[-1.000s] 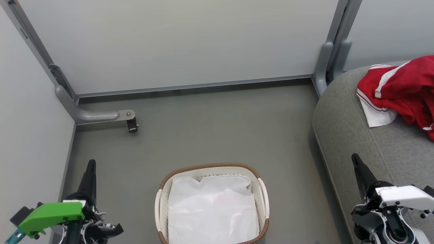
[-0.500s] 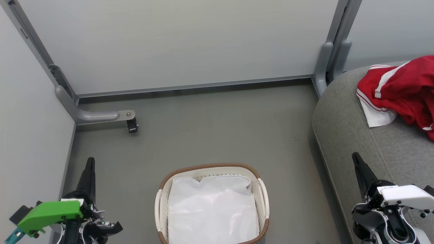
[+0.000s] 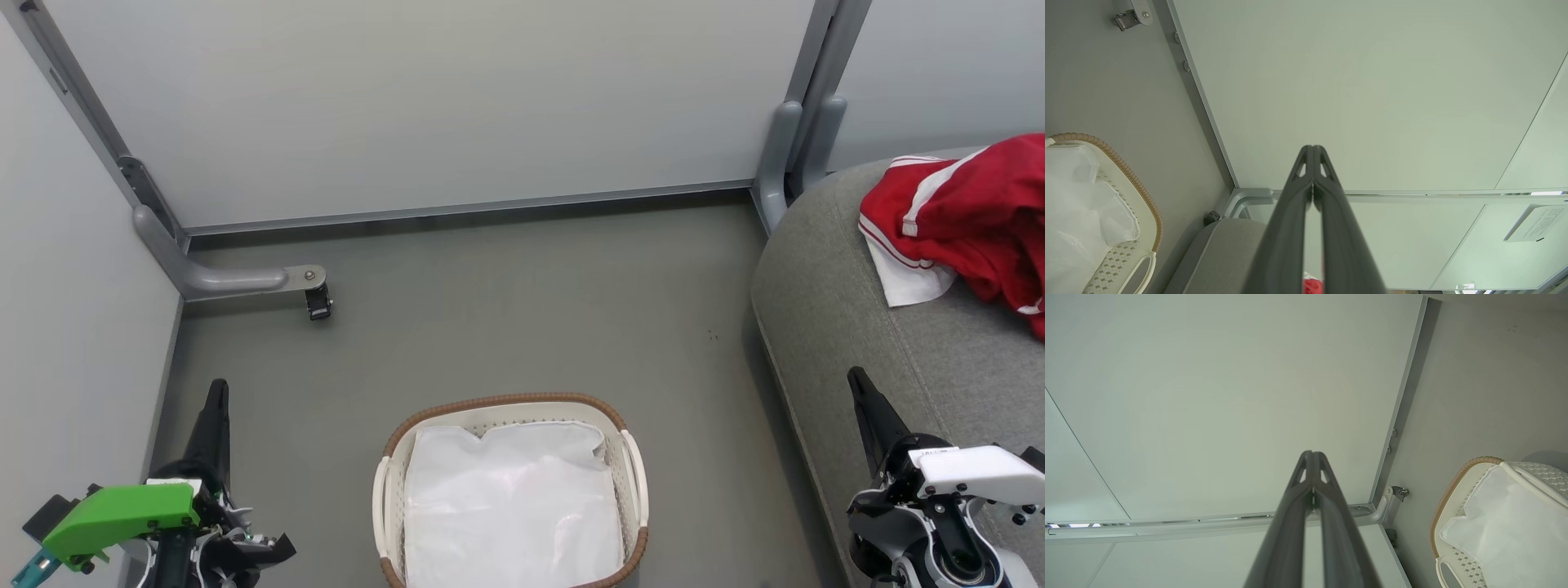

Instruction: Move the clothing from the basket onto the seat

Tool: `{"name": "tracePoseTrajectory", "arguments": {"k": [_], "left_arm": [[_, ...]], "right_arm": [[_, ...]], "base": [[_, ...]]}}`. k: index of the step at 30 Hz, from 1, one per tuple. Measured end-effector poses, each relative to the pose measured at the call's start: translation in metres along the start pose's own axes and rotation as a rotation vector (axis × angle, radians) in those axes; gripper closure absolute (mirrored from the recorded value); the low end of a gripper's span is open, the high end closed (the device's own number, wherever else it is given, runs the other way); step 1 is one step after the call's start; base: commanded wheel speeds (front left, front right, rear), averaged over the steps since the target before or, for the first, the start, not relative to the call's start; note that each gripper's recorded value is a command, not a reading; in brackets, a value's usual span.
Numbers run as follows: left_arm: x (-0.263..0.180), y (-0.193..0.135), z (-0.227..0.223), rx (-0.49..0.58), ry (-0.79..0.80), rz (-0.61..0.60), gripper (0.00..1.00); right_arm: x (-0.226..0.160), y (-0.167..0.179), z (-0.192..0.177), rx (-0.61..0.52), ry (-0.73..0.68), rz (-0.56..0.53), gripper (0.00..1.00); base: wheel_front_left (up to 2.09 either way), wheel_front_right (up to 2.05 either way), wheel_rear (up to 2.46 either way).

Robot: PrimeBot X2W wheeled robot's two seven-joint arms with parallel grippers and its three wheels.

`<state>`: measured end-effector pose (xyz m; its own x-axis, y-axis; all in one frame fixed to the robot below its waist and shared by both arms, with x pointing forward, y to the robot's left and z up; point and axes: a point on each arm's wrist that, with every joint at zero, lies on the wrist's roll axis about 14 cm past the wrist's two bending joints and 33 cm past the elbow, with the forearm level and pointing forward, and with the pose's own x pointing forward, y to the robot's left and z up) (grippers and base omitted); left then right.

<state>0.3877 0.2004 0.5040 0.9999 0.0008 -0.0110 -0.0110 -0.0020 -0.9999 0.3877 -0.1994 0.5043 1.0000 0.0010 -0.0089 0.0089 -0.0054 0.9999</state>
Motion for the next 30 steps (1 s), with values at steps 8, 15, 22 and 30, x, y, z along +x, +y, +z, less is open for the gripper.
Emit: {"name": "tracePoseTrajectory", "arguments": {"k": [8,15,22,30], "left_arm": [[0.0,0.0,0.0,0.0,0.0,0.0,1.0],[0.0,-0.0001,-0.0001,0.0,0.0,0.0,1.0],[0.0,-0.0001,0.0,0.0,0.0,0.0,1.0],[0.0,-0.0001,0.0,0.0,0.0,0.0,1.0]], "right_arm": [[0.0,0.0001,0.0003,0.0,-0.001,0.0,1.0],[0.0,0.0,0.0003,0.0,-0.001,0.0,1.0],[0.0,0.0001,0.0004,0.0,-0.001,0.0,1.0],[0.0,0.0001,0.0003,0.0,-0.001,0.0,1.0]], "base": [[0.0,0.0,0.0],[0.0,0.0,0.0],[0.0,0.0,0.0],[0.0,0.0,0.0]]}}
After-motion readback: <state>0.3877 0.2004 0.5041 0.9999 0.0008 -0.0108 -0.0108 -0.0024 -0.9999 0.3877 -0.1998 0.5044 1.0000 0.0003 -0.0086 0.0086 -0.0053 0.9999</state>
